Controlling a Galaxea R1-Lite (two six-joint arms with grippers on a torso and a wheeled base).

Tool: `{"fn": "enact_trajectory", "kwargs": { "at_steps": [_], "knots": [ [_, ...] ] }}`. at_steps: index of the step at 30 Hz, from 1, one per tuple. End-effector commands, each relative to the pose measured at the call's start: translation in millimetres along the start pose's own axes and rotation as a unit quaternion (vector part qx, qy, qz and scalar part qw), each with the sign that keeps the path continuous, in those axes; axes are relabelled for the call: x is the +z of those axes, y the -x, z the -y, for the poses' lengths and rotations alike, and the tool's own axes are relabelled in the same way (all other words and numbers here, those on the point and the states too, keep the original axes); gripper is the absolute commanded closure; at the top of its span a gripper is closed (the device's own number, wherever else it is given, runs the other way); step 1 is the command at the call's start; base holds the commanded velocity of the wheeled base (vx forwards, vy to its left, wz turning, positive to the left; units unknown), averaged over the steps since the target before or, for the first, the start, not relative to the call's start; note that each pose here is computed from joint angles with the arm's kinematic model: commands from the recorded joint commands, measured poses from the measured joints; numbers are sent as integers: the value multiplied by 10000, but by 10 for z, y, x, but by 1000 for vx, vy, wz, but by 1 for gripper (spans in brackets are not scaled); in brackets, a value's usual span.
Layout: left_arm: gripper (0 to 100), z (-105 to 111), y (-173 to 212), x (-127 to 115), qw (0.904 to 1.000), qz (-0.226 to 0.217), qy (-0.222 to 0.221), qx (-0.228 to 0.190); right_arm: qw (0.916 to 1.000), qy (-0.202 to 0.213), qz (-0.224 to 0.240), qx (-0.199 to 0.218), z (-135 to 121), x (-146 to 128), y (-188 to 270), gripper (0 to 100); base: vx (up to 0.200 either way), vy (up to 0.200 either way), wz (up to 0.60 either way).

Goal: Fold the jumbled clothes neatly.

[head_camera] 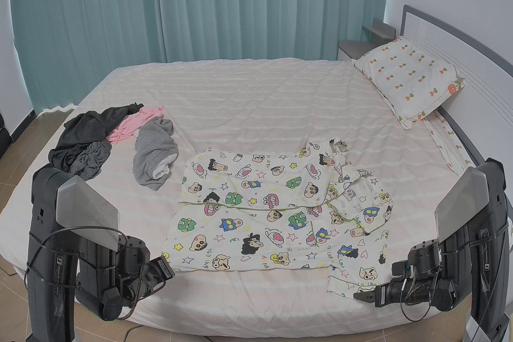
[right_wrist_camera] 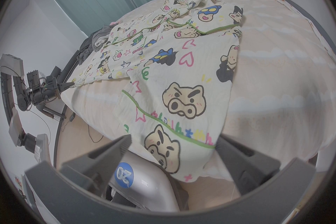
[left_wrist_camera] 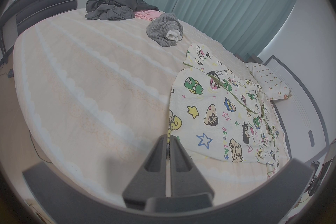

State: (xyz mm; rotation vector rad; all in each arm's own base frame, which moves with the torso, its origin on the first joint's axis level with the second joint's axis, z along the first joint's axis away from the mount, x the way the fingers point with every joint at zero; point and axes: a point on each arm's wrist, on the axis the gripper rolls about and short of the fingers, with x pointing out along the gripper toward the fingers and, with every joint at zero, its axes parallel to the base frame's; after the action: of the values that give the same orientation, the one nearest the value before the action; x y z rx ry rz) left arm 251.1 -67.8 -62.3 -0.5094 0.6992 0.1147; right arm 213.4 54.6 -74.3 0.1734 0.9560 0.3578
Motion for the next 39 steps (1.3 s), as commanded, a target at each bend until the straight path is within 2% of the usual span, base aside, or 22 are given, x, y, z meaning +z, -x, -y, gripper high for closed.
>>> {"fn": "enact_trajectory", "kwargs": {
  "at_steps": [1, 8, 15, 18, 32, 39],
  "knots": [
    [100, 6, 0, 1, 10000, 43, 5, -39, 10000, -25, -24, -24, 6, -14, 11, 100, 0, 0, 0],
    [100, -2, 24, -16, 10000, -4, -12, -15, 9997, -95, -235, -70, -3, -112, 116, 100, 0, 0, 0],
    [100, -3, 30, -22, 10000, -19, -19, -10, 9983, -552, -148, -93, 21, -56, 190, 100, 0, 0, 0],
    [100, -2, 27, -20, 10000, -8, -26, -9, 9981, -572, -244, 55, 9, -55, 220, 100, 0, 0, 0],
    [100, -25, 72, -56, 9999, -112, -74, 53, 9954, -678, -673, 81, -26, -73, 390, 100, 0, 0, 0],
    [100, -26, 118, -94, 9997, -202, -144, 77, 9920, -634, -1069, 236, -66, -110, 546, 100, 0, 0, 0]
  ]
}}
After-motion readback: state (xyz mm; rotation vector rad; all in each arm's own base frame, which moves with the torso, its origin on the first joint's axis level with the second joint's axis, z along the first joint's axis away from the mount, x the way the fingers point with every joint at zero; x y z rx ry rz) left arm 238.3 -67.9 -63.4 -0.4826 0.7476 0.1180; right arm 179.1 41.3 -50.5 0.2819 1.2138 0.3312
